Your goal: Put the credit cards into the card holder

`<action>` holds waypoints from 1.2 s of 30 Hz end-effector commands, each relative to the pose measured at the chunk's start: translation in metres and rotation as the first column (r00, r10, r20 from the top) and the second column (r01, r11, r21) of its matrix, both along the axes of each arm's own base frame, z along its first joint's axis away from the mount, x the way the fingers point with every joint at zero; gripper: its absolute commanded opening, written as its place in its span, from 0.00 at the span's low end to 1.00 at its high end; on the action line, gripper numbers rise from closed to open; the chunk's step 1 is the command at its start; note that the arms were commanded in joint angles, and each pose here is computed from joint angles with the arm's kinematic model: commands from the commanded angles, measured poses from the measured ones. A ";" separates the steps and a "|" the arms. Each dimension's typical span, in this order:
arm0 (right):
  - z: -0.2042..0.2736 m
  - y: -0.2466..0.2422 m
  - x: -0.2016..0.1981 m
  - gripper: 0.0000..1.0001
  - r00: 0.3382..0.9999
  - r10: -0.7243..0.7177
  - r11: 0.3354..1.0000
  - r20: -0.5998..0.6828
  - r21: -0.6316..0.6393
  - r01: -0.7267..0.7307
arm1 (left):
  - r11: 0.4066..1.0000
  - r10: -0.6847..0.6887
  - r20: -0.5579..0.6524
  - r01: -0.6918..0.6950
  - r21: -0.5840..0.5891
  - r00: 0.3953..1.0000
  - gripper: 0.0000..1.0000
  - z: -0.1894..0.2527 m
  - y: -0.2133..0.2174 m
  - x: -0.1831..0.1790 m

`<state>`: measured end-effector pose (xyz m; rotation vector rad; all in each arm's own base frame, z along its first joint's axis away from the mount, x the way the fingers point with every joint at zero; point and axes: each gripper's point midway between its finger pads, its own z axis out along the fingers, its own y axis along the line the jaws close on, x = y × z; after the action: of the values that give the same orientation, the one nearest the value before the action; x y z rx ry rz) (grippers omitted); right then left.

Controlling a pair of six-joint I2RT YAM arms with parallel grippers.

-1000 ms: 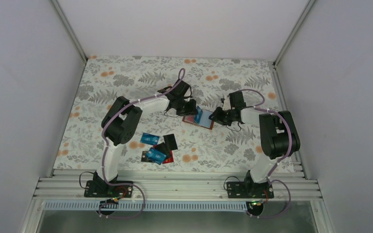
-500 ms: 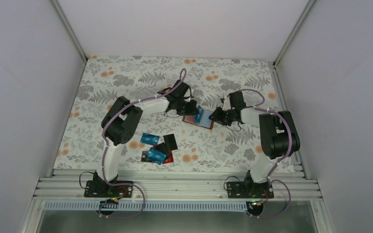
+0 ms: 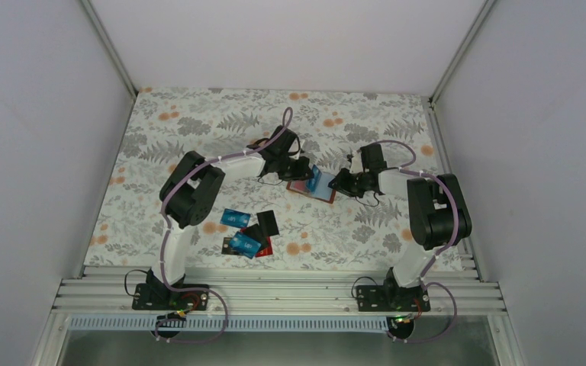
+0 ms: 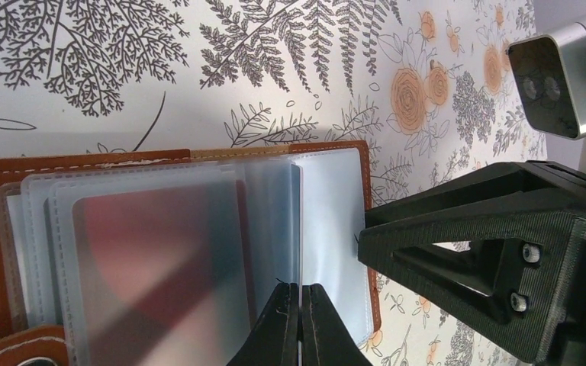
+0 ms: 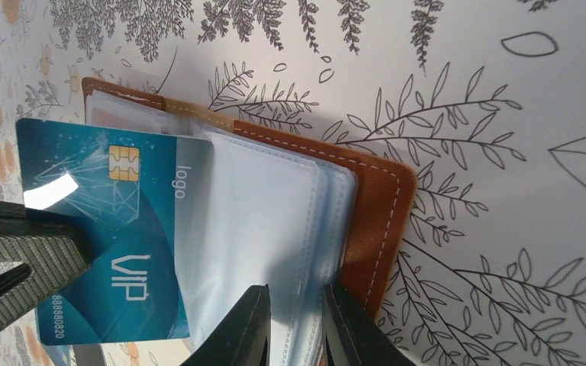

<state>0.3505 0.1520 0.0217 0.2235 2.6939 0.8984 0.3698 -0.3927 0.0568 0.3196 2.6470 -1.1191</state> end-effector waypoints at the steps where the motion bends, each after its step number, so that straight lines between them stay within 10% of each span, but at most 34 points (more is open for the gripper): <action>1: -0.026 -0.007 -0.019 0.21 0.997 -0.004 0.999 -0.078 -0.043 0.000 | 0.999 -0.033 0.058 0.035 -0.028 0.998 0.02 0.001 -0.007 0.006; 21: -0.031 -0.007 -0.022 0.21 0.996 0.004 0.999 -0.089 -0.046 -0.009 | 0.970 -0.231 0.186 0.212 0.118 0.955 0.02 -0.004 0.000 0.010; 36: -0.036 -0.008 -0.026 0.21 0.994 0.003 0.999 -0.105 -0.047 -0.008 | 0.996 -0.042 -0.055 0.047 0.081 0.998 0.02 -0.040 0.008 0.001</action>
<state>0.3508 0.1527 0.0212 0.2166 2.6832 0.9127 0.3820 -0.3903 0.0475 0.4988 2.6265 -1.0392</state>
